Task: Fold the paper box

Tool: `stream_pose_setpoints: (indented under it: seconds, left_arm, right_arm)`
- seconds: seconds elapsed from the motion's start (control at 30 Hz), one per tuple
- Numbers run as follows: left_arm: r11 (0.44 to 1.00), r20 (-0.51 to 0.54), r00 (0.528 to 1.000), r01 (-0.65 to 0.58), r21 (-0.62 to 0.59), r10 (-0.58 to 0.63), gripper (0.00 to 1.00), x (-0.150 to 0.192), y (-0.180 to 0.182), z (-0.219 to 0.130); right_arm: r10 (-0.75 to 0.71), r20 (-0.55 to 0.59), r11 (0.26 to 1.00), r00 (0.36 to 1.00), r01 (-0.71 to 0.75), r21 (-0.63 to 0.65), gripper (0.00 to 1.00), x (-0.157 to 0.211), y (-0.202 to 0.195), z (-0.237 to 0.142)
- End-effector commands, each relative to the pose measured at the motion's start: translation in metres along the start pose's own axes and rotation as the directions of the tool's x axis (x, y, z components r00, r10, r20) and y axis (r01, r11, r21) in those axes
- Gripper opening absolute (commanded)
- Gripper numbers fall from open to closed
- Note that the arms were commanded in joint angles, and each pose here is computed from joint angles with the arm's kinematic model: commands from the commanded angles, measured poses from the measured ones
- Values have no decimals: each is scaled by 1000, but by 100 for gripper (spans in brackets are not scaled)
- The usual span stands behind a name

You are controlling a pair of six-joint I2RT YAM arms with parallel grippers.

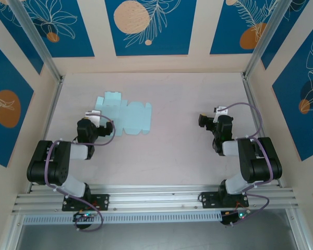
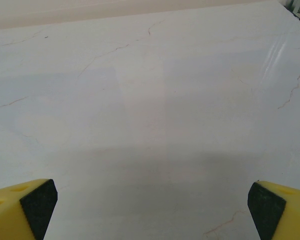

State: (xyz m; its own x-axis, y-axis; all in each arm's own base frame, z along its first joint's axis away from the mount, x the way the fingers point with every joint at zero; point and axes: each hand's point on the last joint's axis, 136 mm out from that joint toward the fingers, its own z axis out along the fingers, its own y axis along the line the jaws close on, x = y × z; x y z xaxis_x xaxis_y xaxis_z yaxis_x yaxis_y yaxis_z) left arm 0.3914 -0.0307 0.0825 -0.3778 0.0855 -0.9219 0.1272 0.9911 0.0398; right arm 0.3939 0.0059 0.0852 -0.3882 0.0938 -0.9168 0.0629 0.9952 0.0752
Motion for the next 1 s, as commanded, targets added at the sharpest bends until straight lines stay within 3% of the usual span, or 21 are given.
stream_pose_setpoints:
  seconds: [0.0, 0.3, 0.6, 0.73, 0.83, 0.97]
  left_arm:
    - [999, 13, 1000, 11, -33, -11, 100, -8, 8, 0]
    - [985, 83, 995, 67, -158, -55, 100, -34, 30, -35]
    - [926, 151, 957, 279, -254, -247, 100, -51, 50, -81]
    - [828, 162, 899, 439, -348, -408, 100, -48, 66, -105]
    - [745, 169, 848, 524, -412, -503, 100, -39, 75, -122]
    - [709, 177, 801, 591, -384, -572, 100, -42, 71, -130]
  right_arm:
    - [15, 44, 1000, 999, -16, 17, 100, -9, -3, -2]
    - [15, 46, 1000, 999, -16, 15, 100, -10, -2, -2]
    - [6, 40, 1000, 999, -6, 1, 100, -12, 1, -4]
    - [-28, 46, 999, 999, 29, -33, 100, -18, 11, -5]
    - [-12, 4, 998, 1000, 12, 58, 99, -34, 1, -13]
    - [27, 35, 996, 999, -30, 86, 100, -45, -6, -27]
